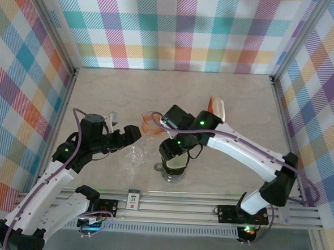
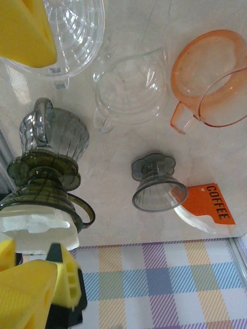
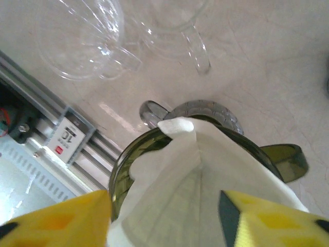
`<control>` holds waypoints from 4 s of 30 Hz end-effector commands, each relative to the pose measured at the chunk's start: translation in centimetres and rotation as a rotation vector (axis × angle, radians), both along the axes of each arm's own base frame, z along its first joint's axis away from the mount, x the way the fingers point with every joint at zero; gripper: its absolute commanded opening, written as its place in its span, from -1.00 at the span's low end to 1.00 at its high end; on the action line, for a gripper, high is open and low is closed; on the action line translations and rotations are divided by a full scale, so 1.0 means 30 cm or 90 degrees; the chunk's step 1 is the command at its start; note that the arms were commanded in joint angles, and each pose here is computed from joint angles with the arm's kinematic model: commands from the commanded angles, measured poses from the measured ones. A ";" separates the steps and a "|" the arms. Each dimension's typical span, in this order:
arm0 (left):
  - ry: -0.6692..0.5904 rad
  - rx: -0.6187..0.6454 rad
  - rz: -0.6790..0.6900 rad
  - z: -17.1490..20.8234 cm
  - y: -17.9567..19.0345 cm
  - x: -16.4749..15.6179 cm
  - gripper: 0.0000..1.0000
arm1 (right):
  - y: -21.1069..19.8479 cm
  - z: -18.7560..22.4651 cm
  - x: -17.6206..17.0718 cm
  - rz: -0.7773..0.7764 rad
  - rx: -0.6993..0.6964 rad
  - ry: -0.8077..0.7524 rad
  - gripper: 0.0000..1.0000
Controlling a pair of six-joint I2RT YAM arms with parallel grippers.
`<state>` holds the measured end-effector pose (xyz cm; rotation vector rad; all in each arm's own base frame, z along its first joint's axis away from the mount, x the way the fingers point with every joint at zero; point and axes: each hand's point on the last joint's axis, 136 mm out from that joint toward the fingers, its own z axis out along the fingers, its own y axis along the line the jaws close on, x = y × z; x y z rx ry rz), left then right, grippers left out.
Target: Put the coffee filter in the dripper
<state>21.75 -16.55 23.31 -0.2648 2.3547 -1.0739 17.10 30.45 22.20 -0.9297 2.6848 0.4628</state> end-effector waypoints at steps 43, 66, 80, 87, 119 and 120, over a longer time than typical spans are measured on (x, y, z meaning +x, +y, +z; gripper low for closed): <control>0.013 0.150 -0.190 -0.130 -0.315 -0.073 0.08 | -0.216 -0.056 0.069 -0.130 0.055 -0.047 0.66; 0.017 0.146 -0.185 -0.148 -0.320 -0.070 0.06 | -0.150 -0.267 0.074 -0.080 -0.069 -0.004 0.73; 0.022 0.135 -0.185 -0.156 -0.328 -0.071 0.06 | -0.166 -0.351 0.076 -0.094 -0.098 0.006 0.73; 0.013 0.117 -0.186 -0.137 -0.334 -0.074 0.12 | -0.183 -0.385 0.078 -0.102 -0.119 0.007 0.72; 0.027 0.130 -0.189 -0.162 -0.320 -0.089 -0.24 | -0.216 -0.167 0.065 -0.149 -0.040 -0.042 0.73; 0.028 0.131 -0.189 -0.164 -0.319 -0.089 -0.24 | -0.228 -0.169 0.058 -0.153 -0.044 -0.041 0.73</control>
